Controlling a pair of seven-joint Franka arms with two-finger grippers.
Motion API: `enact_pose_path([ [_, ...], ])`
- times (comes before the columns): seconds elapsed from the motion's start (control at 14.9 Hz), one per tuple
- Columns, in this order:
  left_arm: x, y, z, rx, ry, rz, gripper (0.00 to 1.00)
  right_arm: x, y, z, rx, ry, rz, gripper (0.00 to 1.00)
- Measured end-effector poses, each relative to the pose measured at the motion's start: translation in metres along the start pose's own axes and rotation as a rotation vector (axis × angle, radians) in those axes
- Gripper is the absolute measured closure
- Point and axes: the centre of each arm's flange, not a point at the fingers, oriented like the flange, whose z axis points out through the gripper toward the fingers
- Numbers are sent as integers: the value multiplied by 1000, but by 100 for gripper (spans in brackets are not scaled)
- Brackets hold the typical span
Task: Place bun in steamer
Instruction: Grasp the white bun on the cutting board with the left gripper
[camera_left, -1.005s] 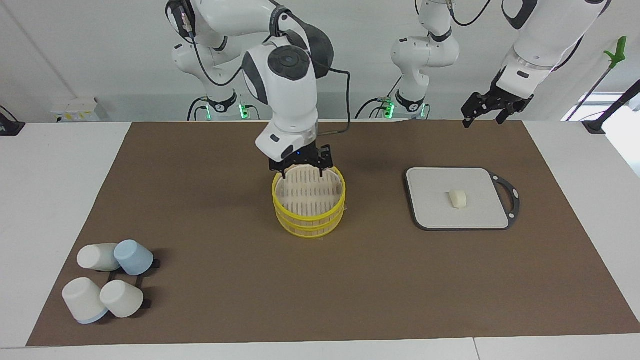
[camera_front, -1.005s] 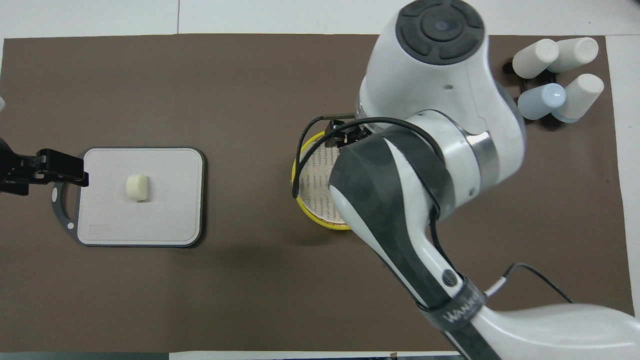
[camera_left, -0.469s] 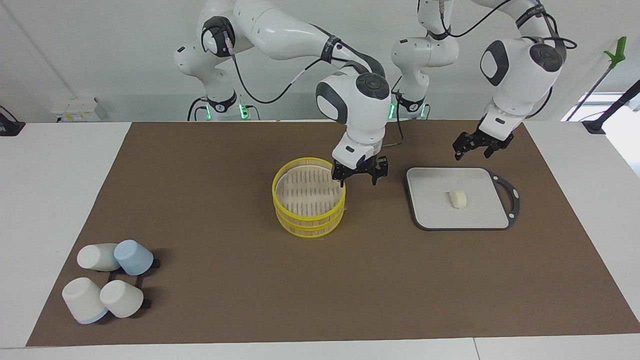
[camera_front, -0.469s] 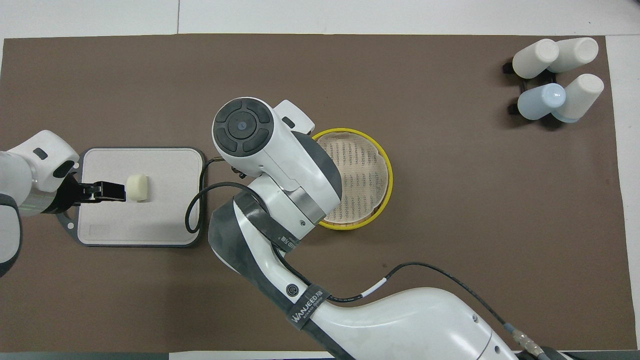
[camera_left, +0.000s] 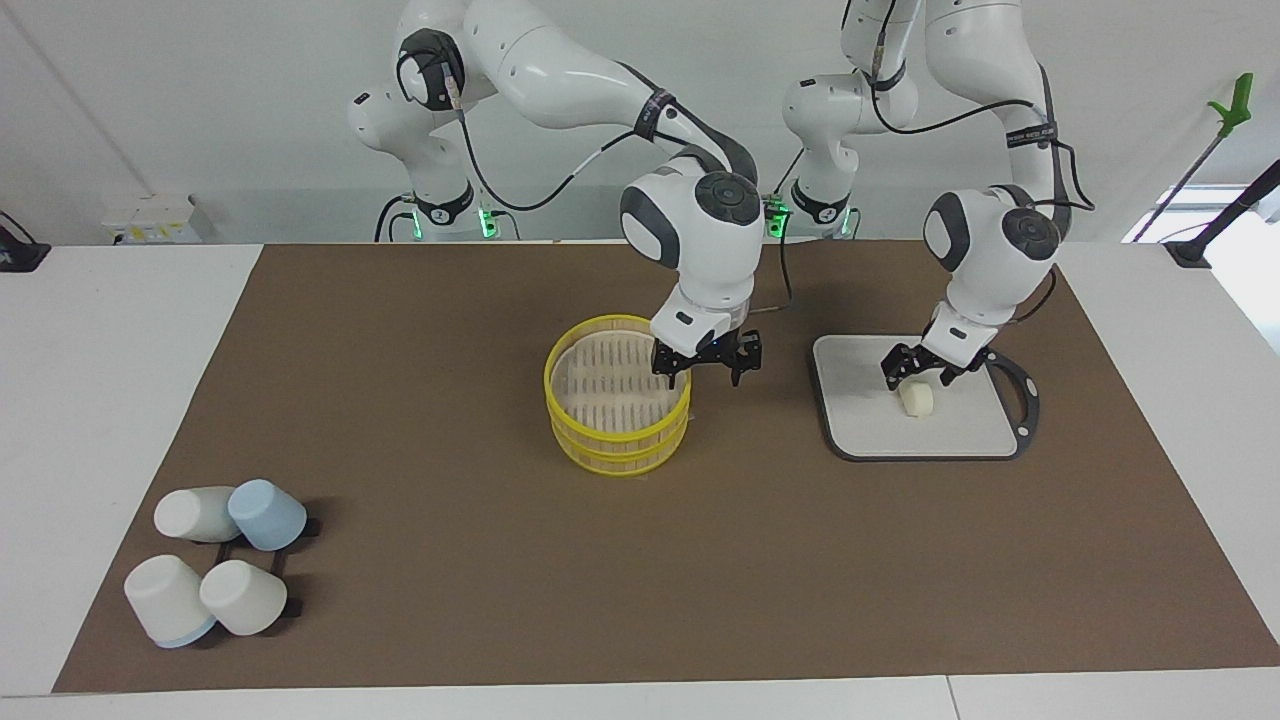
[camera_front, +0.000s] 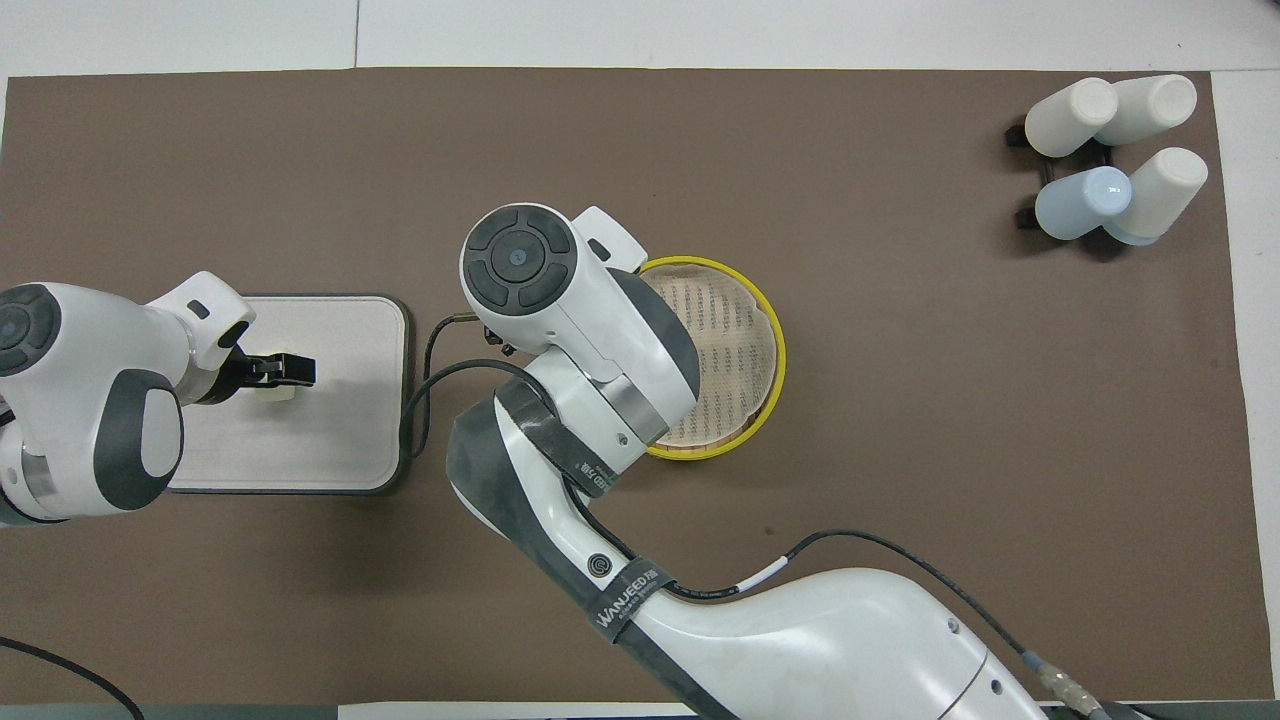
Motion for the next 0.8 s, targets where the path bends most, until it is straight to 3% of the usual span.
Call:
enact_pose_path([
  [0.13, 0, 0, 8, 0, -2, 14, 0, -5, 4, 8, 0, -1, 0, 3],
  [0.2, 0, 0, 11, 0, -3, 17, 3, -7, 6, 11, -2, -4, 1, 12],
  [0.27, 0, 0, 11, 0, -3, 18, 4, -9, 8, 14, -4, -8, 2, 12],
  [0.4, 0, 0, 11, 0, -2, 21, 26, -14, 7, 16, -5, -12, -3, 27],
  [0.54, 0, 0, 11, 0, -2, 22, 30, -20, 4, 16, -7, -15, -11, 52],
  [0.8, 0, 0, 10, 0, 0, 23, 76, -20, 11, 16, -17, -19, -3, 90],
])
